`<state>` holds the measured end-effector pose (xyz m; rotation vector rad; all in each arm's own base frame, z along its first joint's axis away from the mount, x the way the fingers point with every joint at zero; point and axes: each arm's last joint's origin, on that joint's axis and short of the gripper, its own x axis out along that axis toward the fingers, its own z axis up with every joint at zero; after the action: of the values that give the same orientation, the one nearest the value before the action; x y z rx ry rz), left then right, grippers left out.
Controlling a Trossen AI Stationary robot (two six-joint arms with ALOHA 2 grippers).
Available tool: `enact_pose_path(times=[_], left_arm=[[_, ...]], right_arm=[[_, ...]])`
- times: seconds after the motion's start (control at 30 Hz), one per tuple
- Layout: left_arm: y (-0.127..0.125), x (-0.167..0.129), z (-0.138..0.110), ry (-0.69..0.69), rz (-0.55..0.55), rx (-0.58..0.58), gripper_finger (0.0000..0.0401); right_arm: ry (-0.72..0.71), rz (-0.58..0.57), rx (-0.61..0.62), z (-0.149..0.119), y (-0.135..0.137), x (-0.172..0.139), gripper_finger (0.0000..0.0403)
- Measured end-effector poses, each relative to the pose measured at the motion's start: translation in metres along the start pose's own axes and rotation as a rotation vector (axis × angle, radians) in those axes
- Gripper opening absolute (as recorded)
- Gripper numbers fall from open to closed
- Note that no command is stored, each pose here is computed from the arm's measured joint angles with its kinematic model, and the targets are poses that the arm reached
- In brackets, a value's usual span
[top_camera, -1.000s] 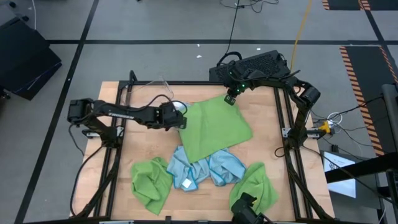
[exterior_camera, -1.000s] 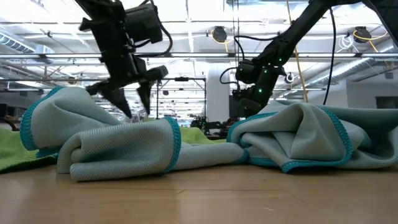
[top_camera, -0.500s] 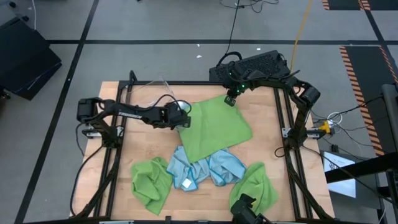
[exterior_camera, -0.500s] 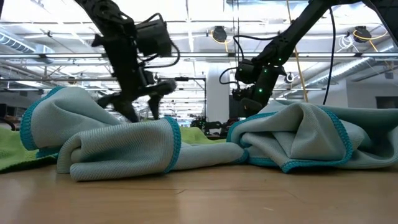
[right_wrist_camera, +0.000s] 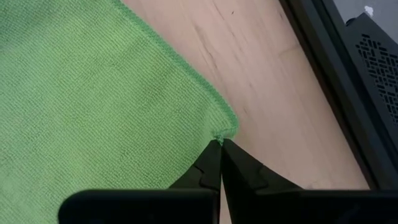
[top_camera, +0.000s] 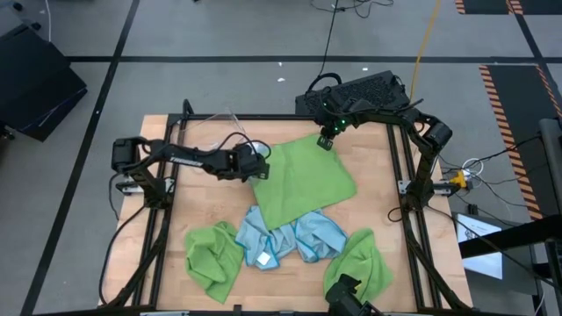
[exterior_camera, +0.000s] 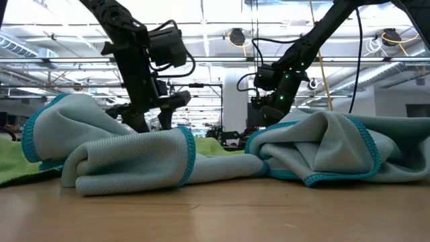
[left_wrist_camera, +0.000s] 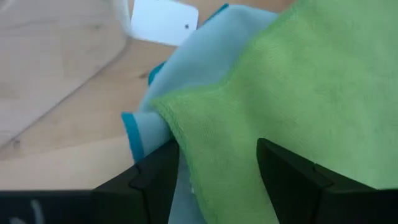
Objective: Fold microfiber towels
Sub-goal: Fold the top right green microfiber cloth
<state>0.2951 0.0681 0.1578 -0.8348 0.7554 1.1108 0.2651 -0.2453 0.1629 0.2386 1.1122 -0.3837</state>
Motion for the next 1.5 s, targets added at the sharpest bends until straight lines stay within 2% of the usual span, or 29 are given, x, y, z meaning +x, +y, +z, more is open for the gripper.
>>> enact_pose_path(times=[0.27,0.4,0.8,0.93,1.07,1.13,1.33,1.5], left_arm=[[0.003,0.002,0.005,0.004,0.010,0.009,0.0120],[0.003,0.002,0.004,0.007,0.009,0.020,0.0090],[0.005,0.004,0.007,0.008,0.014,0.054,0.0081],[0.006,0.007,0.007,0.017,0.026,0.158,0.0072],[0.005,0.008,0.007,0.013,0.022,0.284,0.0014],[0.004,0.007,0.006,-0.006,0.026,0.335,0.0008],[-0.003,-0.006,0.005,-0.121,0.031,0.571,0.0004],[-0.013,-0.026,0.012,-0.297,0.008,0.683,0.0003]], right_arm=[[0.000,0.000,-0.003,0.000,0.000,0.000,0.0000],[0.000,0.000,-0.003,0.000,0.000,0.000,0.0000],[0.000,0.000,-0.004,0.000,0.000,0.000,0.0000],[0.000,0.001,-0.004,0.000,0.000,0.000,0.0000],[0.012,0.004,-0.002,-0.001,0.001,-0.002,0.0000],[0.011,0.004,-0.003,-0.001,0.002,-0.007,0.0000],[-0.006,0.000,-0.007,-0.015,0.011,-0.037,0.0000],[-0.059,-0.017,0.017,-0.042,0.023,-0.068,0.0000]])
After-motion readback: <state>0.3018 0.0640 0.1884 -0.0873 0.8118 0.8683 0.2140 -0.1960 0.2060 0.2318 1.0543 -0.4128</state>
